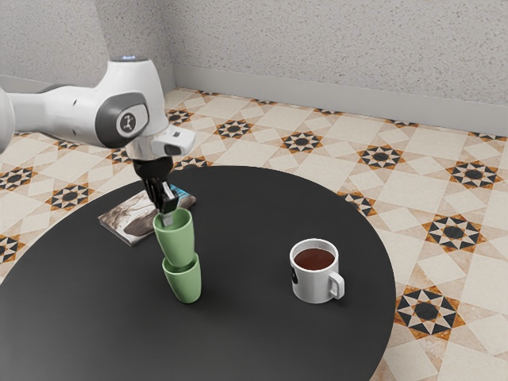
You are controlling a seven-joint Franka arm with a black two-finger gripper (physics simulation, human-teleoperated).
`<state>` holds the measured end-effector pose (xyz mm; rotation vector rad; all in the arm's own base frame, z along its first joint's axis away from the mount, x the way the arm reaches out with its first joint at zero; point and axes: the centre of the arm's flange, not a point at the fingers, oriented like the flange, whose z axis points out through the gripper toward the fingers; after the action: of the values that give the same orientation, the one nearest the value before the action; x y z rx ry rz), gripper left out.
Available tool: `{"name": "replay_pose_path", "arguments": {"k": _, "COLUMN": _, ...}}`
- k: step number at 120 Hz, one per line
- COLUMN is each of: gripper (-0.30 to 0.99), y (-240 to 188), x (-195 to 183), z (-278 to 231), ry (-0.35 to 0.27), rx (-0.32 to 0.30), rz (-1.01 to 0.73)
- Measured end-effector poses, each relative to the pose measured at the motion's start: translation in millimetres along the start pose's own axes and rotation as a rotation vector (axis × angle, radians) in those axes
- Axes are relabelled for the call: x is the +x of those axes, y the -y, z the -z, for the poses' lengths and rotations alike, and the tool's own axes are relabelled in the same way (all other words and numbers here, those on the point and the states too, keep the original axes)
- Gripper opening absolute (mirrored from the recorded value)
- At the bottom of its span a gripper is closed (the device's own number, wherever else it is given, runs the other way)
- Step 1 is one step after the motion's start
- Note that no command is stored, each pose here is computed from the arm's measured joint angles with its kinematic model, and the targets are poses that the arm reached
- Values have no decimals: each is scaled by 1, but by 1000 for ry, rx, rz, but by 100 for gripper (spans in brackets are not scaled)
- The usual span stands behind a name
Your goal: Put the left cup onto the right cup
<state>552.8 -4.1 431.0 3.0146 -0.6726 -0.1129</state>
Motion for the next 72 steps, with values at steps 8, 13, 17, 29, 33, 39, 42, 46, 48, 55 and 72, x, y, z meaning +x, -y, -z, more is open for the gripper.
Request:
{"name": "replay_pose_path", "arguments": {"k": 8, "gripper": -9, "y": 2, "x": 0, "z": -2, "ry": 2, "rx": 0, "rz": 4}}
{"name": "replay_pose_path", "arguments": {"k": 13, "gripper": -9, "y": 3, "x": 1, "z": -4, "ry": 4, "rx": 0, "rz": 6}}
{"name": "replay_pose_path", "arguments": {"k": 17, "gripper": -9, "y": 3, "x": 1, "z": -5, "ry": 4, "rx": 1, "rz": 6}}
{"name": "replay_pose_path", "arguments": {"k": 29, "gripper": -9, "y": 2, "x": 3, "z": -7, "ry": 5, "rx": 2, "rz": 6}}
{"name": "replay_pose_path", "arguments": {"k": 33, "gripper": -9, "y": 2, "x": 3, "z": -8, "ry": 5, "rx": 2, "rz": 5}}
{"name": "replay_pose_path", "arguments": {"k": 39, "gripper": -9, "y": 2, "x": 4, "z": -10, "ry": 7, "rx": 3, "rz": 4}}
{"name": "replay_pose_path", "arguments": {"k": 42, "gripper": -9, "y": 1, "x": 5, "z": -10, "ry": 7, "rx": 3, "rz": 4}}
{"name": "replay_pose_path", "arguments": {"k": 46, "gripper": -9, "y": 1, "x": 5, "z": -10, "ry": 7, "rx": 3, "rz": 4}}
{"name": "replay_pose_path", "arguments": {"k": 48, "gripper": -9, "y": 1, "x": 5, "z": -10, "ry": 7, "rx": 3, "rz": 3}}
{"name": "replay_pose_path", "arguments": {"k": 55, "gripper": -9, "y": 0, "x": 5, "z": -11, "ry": 7, "rx": 3, "rz": 3}}
{"name": "replay_pose_path", "arguments": {"k": 72, "gripper": -6, "y": 1, "x": 5, "z": -11, "ry": 7, "rx": 2, "rz": 5}}
